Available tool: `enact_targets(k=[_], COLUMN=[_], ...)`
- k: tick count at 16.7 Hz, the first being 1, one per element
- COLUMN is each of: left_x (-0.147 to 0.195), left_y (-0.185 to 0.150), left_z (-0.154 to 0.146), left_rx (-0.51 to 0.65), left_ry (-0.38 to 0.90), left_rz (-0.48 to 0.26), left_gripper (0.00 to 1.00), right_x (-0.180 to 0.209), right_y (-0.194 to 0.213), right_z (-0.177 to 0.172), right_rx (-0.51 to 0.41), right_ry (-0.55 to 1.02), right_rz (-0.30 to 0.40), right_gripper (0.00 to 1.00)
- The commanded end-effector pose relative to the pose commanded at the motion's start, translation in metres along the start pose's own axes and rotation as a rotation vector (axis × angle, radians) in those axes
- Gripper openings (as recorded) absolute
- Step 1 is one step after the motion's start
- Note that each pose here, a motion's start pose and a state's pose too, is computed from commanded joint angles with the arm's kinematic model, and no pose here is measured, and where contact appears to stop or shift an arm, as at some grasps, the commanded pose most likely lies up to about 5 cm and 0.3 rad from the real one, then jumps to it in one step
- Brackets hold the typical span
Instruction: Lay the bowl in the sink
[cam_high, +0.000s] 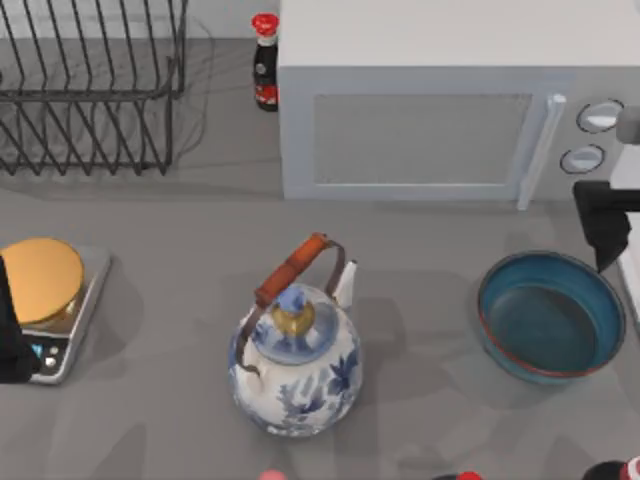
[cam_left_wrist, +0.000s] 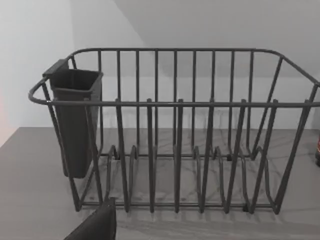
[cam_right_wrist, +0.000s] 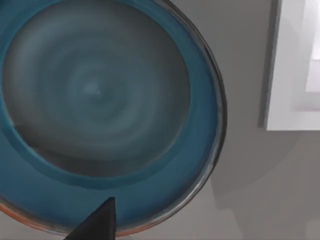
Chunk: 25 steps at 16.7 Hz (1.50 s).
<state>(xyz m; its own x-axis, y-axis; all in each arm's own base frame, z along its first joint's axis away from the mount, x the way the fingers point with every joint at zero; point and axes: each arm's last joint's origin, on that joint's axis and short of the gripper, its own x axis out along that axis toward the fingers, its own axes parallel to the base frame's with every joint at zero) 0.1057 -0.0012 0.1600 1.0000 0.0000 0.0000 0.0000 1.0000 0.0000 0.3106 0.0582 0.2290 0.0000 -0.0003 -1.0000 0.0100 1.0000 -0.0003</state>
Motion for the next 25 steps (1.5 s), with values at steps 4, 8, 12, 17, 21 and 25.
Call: enact_targets(k=[4, 8, 12, 17, 21, 25], left_x=[0.000, 0.000, 0.000, 0.000, 0.000, 0.000], left_y=[0.000, 0.000, 0.000, 0.000, 0.000, 0.000], left_z=[0.000, 0.000, 0.000, 0.000, 0.000, 0.000], left_rx=[0.000, 0.000, 0.000, 0.000, 0.000, 0.000], left_ry=[0.000, 0.000, 0.000, 0.000, 0.000, 0.000], left_rz=[0.000, 0.000, 0.000, 0.000, 0.000, 0.000], left_gripper=[1.00, 1.00, 1.00, 1.00, 1.00, 1.00], right_x=[0.001, 0.032, 0.079, 0.100, 0.100, 0.100], right_y=[-0.002, 0.000, 0.000, 0.000, 0.000, 0.000], right_z=[0.000, 0.003, 0.004, 0.000, 0.000, 0.000], right_rx=[0.004, -0.001, 0.000, 0.000, 0.000, 0.000], right_ry=[-0.001, 0.002, -0.011, 0.000, 0.000, 0.000], right_rz=[0.000, 0.000, 0.002, 0.000, 0.000, 0.000], right_gripper=[1.00, 1.00, 1.00, 1.00, 0.85, 0.55])
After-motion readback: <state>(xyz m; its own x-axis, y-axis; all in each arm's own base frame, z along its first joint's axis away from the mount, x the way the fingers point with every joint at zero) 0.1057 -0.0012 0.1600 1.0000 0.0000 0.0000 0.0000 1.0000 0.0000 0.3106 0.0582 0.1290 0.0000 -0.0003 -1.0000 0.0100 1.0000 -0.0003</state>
